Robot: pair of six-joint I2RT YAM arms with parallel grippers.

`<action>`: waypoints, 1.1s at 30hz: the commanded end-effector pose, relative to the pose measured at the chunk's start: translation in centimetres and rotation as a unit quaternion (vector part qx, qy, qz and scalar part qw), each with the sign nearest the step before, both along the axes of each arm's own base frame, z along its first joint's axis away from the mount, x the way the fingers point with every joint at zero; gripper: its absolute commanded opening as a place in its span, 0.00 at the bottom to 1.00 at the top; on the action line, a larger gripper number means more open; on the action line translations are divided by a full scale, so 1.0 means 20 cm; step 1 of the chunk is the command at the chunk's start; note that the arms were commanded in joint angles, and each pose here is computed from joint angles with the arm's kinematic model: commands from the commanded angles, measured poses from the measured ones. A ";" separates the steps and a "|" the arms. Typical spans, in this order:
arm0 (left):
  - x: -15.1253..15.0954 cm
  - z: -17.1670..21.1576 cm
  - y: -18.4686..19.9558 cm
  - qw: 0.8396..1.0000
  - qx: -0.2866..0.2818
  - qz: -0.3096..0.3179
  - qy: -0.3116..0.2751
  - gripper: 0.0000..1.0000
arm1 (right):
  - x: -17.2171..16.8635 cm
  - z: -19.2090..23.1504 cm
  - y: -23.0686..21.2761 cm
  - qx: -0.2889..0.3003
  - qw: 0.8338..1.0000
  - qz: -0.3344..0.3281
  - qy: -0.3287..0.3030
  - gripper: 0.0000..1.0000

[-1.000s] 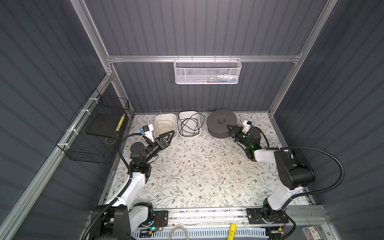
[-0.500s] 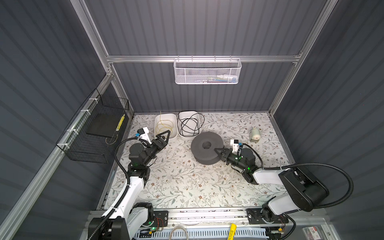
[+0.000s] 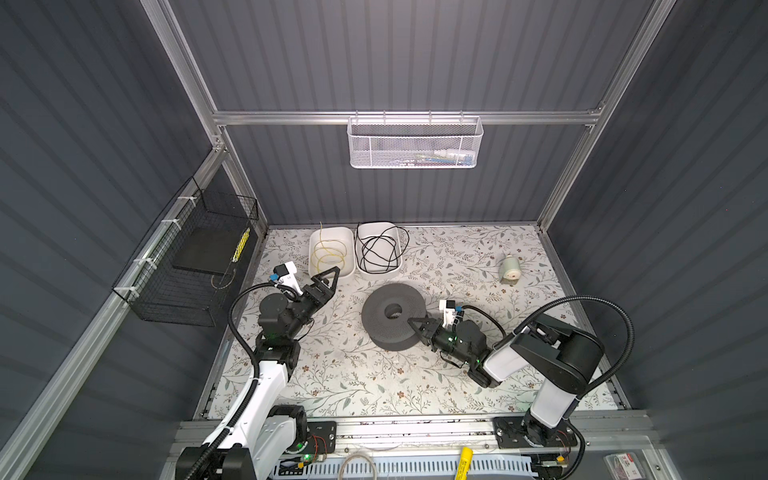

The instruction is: Wrap the cables

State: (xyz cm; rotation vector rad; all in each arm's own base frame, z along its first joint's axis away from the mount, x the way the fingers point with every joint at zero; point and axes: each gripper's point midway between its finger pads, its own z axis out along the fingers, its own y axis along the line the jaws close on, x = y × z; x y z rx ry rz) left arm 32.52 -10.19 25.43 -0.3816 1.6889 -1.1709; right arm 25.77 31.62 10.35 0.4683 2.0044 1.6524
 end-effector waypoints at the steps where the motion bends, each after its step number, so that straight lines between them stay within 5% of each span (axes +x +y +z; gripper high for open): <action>1: -0.03 0.00 0.00 1.000 -0.003 0.002 -0.004 0.93 | -0.02 -0.02 0.02 0.002 1.000 -0.015 -0.003 0.00; 9: -0.05 0.03 0.01 1.000 0.003 0.005 -0.011 0.96 | -0.08 -0.14 0.01 -0.009 0.999 -0.020 0.035 0.10; 11: -0.05 0.03 0.01 1.000 0.004 0.007 -0.012 0.97 | -0.09 -0.16 0.01 -0.021 0.999 -0.019 0.046 0.29; 24: -0.01 0.04 0.00 1.000 0.006 -0.002 -0.012 0.99 | -0.16 -0.22 -0.16 -0.099 0.991 -0.037 0.078 0.53; 30: 0.00 0.06 -0.01 1.000 0.019 -0.007 -0.010 0.99 | -0.17 -0.12 -0.22 -0.204 0.978 -0.017 0.040 0.59; 33: 0.00 0.02 -0.01 0.999 0.034 -0.010 0.013 0.99 | -0.15 -0.05 -0.33 -0.299 0.954 -0.022 0.004 0.63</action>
